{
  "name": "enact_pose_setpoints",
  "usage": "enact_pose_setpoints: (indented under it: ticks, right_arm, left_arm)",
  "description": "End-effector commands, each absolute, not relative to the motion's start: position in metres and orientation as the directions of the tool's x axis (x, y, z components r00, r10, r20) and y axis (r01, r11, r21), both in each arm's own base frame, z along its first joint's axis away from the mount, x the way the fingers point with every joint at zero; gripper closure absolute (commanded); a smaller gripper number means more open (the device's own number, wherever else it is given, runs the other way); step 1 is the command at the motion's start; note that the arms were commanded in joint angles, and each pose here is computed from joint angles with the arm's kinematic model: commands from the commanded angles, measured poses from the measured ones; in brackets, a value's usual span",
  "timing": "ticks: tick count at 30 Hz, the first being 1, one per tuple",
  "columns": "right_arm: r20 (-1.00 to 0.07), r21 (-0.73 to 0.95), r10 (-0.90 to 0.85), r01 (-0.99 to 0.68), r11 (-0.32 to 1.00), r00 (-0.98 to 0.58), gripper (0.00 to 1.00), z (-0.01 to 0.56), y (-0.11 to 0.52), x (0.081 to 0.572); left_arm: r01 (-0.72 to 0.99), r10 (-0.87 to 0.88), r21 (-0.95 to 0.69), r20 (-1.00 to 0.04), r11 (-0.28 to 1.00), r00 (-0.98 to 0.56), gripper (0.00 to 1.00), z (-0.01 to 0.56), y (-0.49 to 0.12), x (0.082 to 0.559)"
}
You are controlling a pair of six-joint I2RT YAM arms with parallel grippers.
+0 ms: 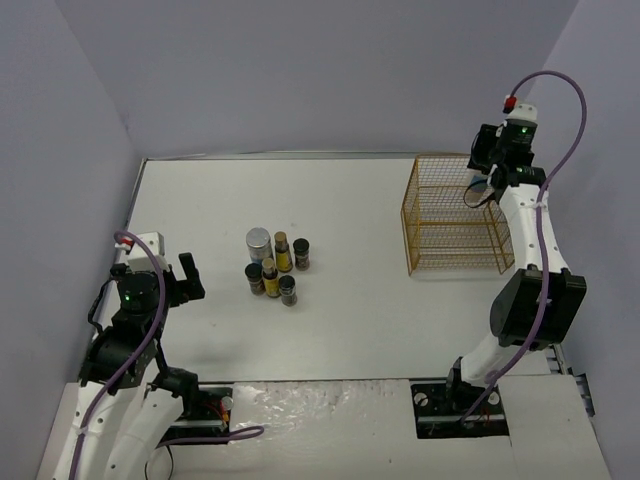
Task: Organize the condiment bottles
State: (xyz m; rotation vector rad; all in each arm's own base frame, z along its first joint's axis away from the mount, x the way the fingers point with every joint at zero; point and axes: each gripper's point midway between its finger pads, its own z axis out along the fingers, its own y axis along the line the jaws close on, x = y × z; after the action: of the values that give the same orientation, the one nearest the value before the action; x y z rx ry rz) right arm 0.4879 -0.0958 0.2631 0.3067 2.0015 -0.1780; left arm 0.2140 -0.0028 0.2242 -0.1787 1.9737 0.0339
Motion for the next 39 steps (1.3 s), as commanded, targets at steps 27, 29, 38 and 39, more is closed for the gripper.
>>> enact_pose_setpoints:
  ticks: [27, 29, 38, 39]
  right_arm:
    - [-0.97, 0.066, 0.081, 0.072, 0.995, -0.228, 0.09, 0.329, -0.029, 0.461]
    - [-0.974, 0.052, 0.043, -0.035, 0.998, -0.223, 0.07, 0.339, 0.01, 0.455]
    - [-0.953, 0.018, -0.164, -0.59, 0.807, -0.255, 0.0, 0.316, 0.251, 0.397]
    - [-0.95, 0.015, -0.188, -0.635, 0.772, -0.251, 0.0, 0.311, 0.277, 0.391]
  left_arm:
    - [-0.131, -0.12, -0.082, -0.939, 0.988, -0.322, 0.03, 0.244, -0.006, 0.225]
    - [-0.129, -0.12, -0.081, -0.938, 0.988, -0.326, 0.03, 0.243, -0.007, 0.226]
    - [-0.124, -0.121, -0.084, -0.935, 0.989, -0.333, 0.03, 0.242, -0.008, 0.227]
    - [-0.124, -0.121, -0.084, -0.935, 0.989, -0.332, 0.03, 0.243, -0.008, 0.227]
